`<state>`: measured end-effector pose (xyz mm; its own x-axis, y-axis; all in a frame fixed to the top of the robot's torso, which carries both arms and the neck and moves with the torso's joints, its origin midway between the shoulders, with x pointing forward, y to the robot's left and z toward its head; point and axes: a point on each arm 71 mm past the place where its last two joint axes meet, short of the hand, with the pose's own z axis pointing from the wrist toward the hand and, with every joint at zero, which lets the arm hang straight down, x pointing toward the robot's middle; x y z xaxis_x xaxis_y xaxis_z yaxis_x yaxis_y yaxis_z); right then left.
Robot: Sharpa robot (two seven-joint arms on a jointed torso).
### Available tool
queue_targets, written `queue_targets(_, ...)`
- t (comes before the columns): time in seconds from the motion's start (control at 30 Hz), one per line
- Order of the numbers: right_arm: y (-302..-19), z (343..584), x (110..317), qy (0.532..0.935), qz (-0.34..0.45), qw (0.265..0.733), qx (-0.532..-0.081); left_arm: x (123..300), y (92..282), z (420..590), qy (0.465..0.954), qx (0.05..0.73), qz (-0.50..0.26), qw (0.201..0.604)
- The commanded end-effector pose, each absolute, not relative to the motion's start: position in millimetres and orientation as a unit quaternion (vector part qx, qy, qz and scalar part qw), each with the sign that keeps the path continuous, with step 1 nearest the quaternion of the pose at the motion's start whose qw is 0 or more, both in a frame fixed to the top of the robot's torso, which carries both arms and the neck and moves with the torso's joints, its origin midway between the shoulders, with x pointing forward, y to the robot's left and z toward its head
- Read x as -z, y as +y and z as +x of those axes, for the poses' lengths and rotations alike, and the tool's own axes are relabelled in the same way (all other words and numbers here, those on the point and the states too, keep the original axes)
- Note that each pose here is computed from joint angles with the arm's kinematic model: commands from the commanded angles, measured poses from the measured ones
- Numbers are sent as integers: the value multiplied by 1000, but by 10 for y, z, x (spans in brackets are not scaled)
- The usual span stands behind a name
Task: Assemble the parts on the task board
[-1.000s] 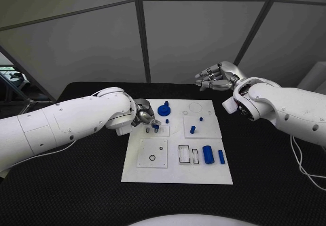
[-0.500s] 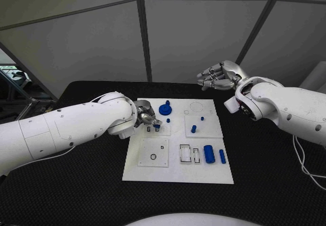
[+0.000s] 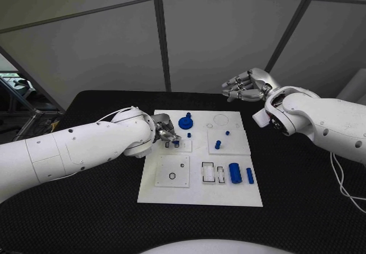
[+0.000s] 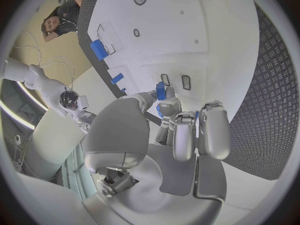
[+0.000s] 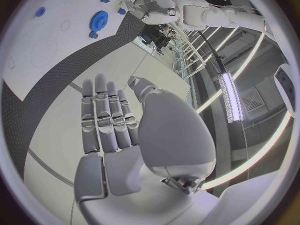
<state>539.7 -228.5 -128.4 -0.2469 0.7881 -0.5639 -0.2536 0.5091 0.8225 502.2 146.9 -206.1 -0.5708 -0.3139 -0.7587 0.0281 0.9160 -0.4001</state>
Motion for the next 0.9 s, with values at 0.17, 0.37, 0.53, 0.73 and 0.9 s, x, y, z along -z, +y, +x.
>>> queue_targets(0.17,-2266,5396,1276,651,199,576,-452,2056,1461,5016,868,178,-62,459)
queue_targets(0.37,-2257,5394,1277,652,199,575,-453,2075,1450,5008,875,175,-53,448)
queue_targets(0.53,-2249,5393,1278,652,198,575,-453,2082,1443,5013,877,171,-47,446)
queue_targets(0.73,-2245,5389,1277,653,198,574,-453,2087,1430,5021,877,167,-40,448)
queue_targets(0.9,-2245,5388,1277,653,198,574,-453,2091,1426,5021,879,163,-33,447)
